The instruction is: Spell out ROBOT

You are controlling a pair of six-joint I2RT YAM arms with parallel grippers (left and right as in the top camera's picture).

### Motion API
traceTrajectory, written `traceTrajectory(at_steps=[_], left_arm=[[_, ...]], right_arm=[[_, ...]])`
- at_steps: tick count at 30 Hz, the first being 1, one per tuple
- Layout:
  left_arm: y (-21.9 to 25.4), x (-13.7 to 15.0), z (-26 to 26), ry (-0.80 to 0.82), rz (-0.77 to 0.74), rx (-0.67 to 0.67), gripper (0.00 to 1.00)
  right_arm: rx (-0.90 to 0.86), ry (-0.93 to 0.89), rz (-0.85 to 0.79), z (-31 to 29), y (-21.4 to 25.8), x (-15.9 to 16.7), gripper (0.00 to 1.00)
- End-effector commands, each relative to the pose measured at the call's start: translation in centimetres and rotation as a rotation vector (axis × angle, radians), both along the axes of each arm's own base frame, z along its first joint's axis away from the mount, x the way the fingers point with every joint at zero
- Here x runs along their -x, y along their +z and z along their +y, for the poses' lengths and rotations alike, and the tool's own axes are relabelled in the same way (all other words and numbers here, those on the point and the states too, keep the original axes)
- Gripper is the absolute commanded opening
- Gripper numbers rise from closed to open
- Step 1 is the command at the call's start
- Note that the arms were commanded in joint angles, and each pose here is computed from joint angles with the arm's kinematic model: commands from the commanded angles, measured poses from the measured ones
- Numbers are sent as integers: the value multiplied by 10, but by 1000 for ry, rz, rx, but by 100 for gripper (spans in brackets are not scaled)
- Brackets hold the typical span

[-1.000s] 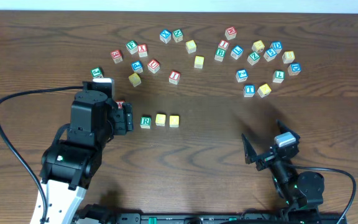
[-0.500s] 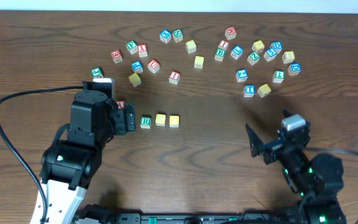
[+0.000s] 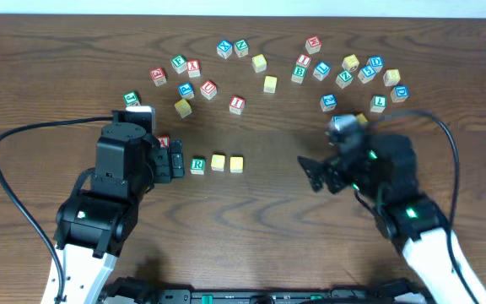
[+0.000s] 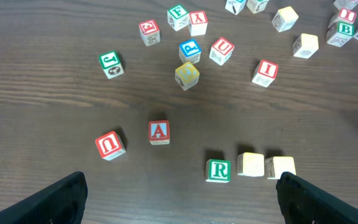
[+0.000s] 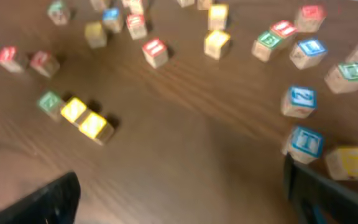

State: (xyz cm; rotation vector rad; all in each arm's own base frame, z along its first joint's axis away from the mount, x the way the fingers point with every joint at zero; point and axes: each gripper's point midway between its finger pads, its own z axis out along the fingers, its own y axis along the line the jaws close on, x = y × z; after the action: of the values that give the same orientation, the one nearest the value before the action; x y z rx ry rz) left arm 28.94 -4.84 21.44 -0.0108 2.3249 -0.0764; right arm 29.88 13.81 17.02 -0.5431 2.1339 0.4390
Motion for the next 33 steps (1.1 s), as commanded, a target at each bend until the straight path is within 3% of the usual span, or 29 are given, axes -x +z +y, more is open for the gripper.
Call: traceTrajectory(at_steps=[1, 6, 11, 14, 16, 21, 33], left_arm=[[13, -4, 1, 1, -32, 4, 96], [13, -4, 1, 1, -32, 4, 96], [13, -4, 1, 1, -32, 4, 95], [13, -4, 1, 1, -32, 4, 96], [13, -4, 1, 1, -32, 4, 96], [13, -4, 1, 2, -32, 4, 96], [-1, -7, 45, 170, 20, -130, 96]], right_arm=[[71, 5, -5, 21, 25, -27, 99], [-8, 168, 51, 66, 33, -24, 99], [-66, 220, 38, 84, 33, -32, 97], [-78, 79, 85, 81, 29, -42, 92], [-47, -8, 119, 81, 25, -46, 98], [78, -129, 149, 94, 32, -54, 99], [35, -162, 225, 148, 36, -68, 99]])
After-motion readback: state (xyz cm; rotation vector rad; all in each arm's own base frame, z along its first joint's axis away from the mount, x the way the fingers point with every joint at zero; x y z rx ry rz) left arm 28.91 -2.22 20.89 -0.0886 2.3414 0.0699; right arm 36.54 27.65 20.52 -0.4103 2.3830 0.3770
